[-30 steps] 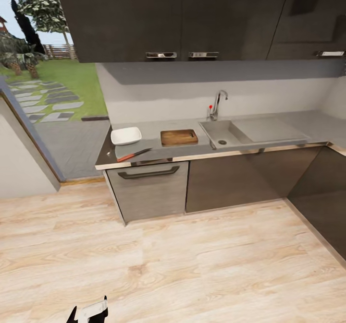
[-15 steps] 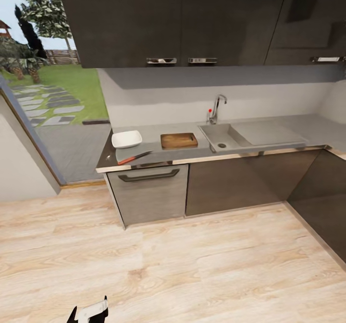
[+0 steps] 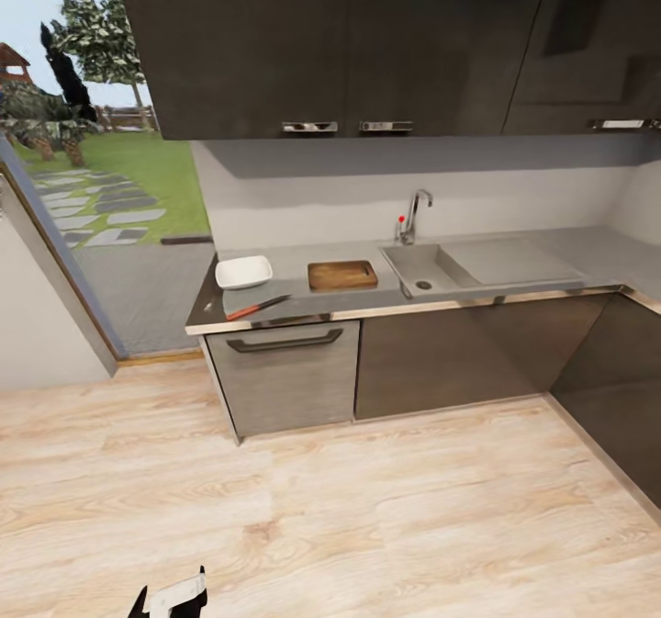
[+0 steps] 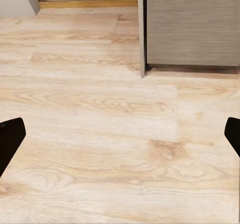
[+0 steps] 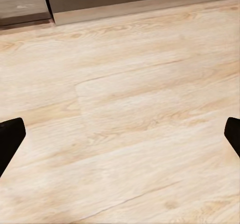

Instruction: In the kitchen, take the Vidalia onion out of the sink, dice it on the chopping board with the paring knife, put the diced onion into the bowl on the countertop, then place both the paring knife and the chopping board into the sink.

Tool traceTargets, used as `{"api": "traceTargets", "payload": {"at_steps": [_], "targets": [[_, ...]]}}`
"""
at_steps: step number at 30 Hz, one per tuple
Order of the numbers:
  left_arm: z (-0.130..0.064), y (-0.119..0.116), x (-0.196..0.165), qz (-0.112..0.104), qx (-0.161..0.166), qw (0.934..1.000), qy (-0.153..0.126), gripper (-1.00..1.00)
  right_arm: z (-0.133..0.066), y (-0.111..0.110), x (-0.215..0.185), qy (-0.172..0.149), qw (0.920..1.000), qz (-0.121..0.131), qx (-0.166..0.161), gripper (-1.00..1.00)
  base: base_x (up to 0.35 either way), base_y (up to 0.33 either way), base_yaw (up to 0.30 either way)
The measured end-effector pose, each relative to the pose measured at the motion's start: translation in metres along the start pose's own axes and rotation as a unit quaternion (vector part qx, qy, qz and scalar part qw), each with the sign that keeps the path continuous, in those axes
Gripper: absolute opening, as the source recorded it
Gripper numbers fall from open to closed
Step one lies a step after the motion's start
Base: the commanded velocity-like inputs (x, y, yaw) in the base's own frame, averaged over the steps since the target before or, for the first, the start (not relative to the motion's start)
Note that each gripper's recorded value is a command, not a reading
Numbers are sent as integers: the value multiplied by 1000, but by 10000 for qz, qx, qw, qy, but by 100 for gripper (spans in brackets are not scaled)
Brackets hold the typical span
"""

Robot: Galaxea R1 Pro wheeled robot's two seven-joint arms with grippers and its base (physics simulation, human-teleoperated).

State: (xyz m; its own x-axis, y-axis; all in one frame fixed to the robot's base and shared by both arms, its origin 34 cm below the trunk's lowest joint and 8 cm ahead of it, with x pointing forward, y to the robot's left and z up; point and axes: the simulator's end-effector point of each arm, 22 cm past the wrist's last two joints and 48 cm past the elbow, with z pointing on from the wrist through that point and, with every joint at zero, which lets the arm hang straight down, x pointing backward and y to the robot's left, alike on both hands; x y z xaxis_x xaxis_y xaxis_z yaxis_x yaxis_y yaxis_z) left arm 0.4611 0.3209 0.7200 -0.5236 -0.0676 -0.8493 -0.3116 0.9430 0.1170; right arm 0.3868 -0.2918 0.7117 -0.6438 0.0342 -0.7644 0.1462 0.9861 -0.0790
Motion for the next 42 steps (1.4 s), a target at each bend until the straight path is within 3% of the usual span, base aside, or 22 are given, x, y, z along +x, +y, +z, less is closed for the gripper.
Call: {"api": "traceTargets", "payload": {"at_steps": [25, 42], "targets": [[1, -1, -16, -60, 6, 9998, -169, 100, 1, 2, -15, -183, 9998, 20, -18, 100, 1, -280, 158], [1, -5, -24, -95, 25, 9997, -220, 100, 1, 2, -24, -304, 9995, 41, -22, 100, 115, -298, 102]]}}
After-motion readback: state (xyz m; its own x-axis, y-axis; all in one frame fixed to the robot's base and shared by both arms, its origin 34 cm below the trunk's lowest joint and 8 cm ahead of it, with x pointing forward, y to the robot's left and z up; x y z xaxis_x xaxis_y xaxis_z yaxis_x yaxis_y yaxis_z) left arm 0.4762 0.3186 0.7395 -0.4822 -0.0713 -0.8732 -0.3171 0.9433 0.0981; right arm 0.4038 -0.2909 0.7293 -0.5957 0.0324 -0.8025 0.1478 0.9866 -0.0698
